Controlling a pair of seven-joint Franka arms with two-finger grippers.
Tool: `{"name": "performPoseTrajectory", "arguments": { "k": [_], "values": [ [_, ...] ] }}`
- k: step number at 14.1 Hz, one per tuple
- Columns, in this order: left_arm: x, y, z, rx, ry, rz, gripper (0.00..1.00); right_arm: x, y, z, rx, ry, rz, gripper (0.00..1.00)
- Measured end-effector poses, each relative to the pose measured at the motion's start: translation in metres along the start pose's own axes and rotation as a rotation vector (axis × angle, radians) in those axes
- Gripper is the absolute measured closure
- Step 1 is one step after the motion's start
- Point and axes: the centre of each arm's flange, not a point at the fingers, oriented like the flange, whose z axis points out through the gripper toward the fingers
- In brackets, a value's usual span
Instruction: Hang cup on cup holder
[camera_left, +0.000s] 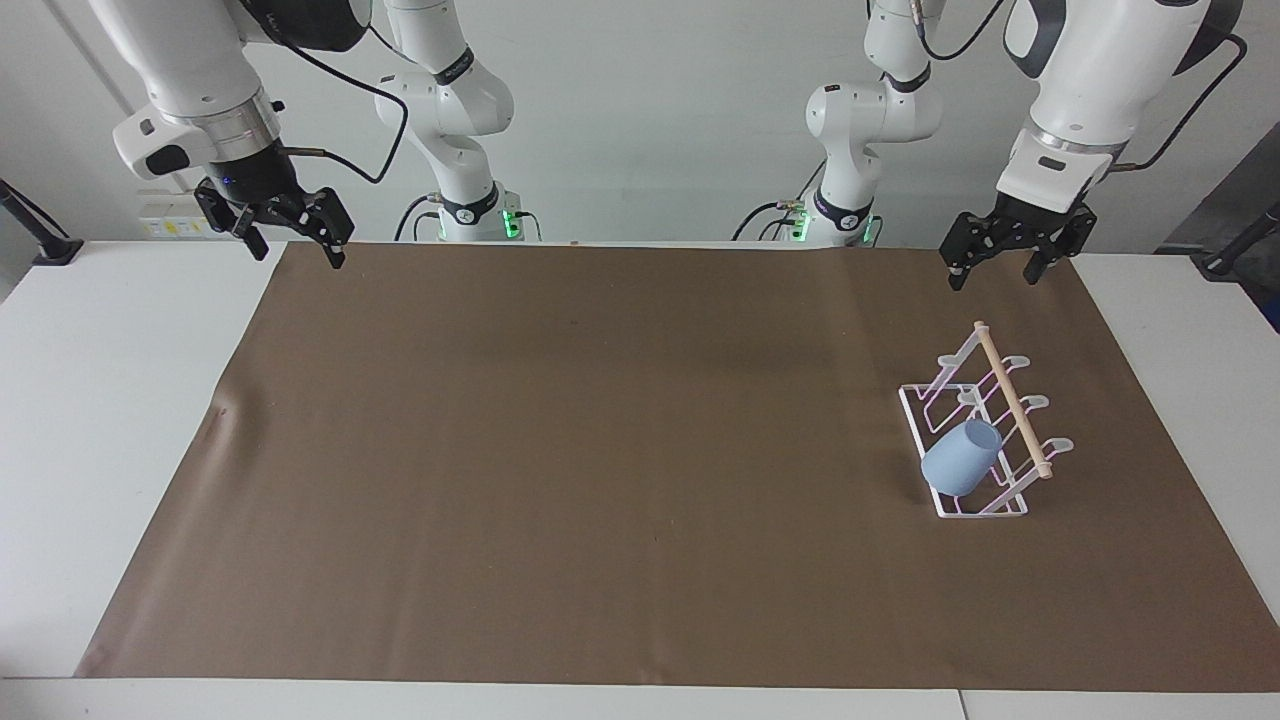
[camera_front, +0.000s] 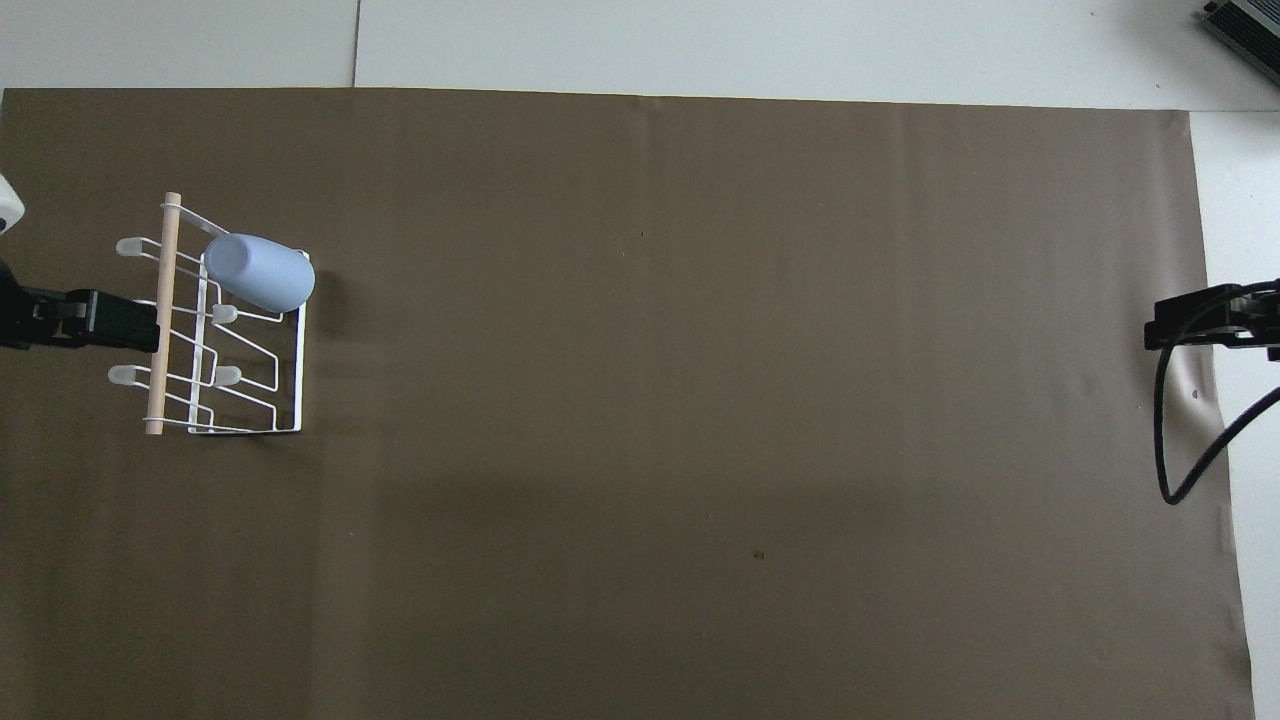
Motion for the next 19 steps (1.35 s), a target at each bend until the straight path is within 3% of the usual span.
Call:
{"name": "performPoseTrajectory", "arguments": {
  "k": [6, 19],
  "values": [
    [-0.003, -0.008, -0.023, -0.09, -0.005, 0.014, 0.0, 0.0, 0.0, 0.0, 0.0, 0.0, 0.0, 0.0],
    [0.0, -0.011, -0.022, -0.08, -0.009, -0.007, 0.0, 0.0, 0.0, 0.0, 0.0, 0.0, -0.001, 0.0]
  ]
}}
